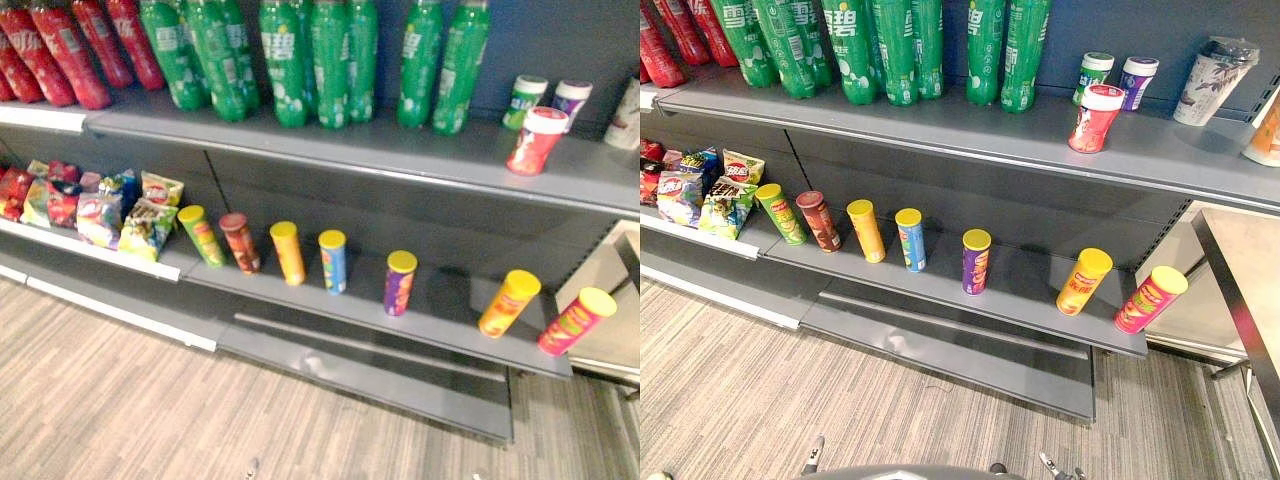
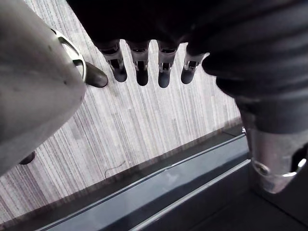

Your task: Put the gum and the chips on the shelf.

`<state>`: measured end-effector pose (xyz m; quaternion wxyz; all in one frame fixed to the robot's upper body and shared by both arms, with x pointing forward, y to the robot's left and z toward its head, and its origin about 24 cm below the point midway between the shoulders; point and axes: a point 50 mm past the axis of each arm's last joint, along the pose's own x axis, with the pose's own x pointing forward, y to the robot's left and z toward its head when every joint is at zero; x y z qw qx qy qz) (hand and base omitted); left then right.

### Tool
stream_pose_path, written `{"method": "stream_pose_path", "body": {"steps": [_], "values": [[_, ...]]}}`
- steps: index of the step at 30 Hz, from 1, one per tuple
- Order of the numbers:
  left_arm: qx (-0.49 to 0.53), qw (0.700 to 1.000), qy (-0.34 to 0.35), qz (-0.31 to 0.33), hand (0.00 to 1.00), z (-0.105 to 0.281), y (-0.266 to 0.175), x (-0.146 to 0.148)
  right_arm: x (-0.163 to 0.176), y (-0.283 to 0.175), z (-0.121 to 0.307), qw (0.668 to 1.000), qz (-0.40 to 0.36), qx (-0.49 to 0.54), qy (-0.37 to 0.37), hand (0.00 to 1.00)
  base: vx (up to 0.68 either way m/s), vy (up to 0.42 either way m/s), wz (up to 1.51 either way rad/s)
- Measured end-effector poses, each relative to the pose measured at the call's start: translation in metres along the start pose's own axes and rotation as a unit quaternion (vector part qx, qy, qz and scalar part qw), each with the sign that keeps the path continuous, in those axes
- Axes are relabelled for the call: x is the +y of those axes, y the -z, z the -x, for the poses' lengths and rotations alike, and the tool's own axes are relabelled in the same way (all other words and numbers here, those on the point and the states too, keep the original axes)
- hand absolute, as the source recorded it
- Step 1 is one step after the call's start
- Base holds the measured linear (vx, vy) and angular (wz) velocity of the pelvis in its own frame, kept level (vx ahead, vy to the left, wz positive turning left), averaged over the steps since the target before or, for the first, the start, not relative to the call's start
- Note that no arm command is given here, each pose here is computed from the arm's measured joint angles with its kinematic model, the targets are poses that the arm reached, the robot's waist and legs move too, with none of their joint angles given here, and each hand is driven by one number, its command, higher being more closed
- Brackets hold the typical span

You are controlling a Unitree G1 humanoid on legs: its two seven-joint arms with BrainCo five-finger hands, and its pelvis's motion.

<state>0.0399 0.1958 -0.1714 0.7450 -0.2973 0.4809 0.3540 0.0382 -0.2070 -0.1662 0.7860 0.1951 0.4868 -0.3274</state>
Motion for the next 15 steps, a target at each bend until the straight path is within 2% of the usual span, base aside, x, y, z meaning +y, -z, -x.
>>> {"method": "stream_pose_path", "body": {"steps": [15], "values": [[0.003,1.0,-0.006,-0.001,0.0,0.0008,0.0023,0.0029,0.0007,0.0004,-0.0001,1.0,0.005,0.0,-0.002,0.0,0.0,-0.009,-0.02]]}}
